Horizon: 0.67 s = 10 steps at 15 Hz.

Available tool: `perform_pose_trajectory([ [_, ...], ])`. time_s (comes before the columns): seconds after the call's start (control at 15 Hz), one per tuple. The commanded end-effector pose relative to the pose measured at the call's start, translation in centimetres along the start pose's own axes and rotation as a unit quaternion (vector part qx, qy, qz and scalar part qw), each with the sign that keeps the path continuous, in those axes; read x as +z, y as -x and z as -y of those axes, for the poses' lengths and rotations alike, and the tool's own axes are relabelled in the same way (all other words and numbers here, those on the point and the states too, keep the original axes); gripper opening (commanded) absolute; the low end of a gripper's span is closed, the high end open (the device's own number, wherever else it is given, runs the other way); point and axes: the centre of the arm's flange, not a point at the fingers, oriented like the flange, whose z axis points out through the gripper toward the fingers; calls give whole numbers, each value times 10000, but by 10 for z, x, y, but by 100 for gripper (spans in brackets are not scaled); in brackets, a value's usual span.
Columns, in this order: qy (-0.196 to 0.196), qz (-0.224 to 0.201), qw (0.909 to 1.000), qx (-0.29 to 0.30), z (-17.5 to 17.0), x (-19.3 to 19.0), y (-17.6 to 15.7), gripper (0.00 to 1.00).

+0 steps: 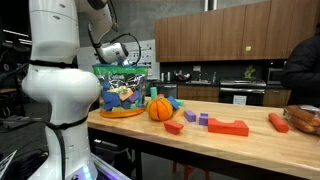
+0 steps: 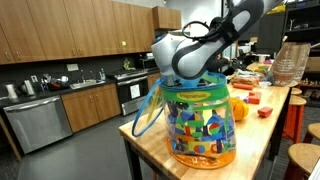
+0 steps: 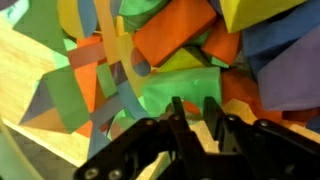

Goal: Remove a light orange block from the clear bag and put it on the table

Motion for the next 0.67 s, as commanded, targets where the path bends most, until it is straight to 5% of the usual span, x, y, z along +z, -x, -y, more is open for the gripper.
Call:
perform_pose_trajectory([
  [0.0,98,145,9998,137,-1,11,1,1],
  [0.53,98,-110,9995,273,-3,-6,13,0],
  [0.6,83,-124,9995,266,-4,-11,15,26],
])
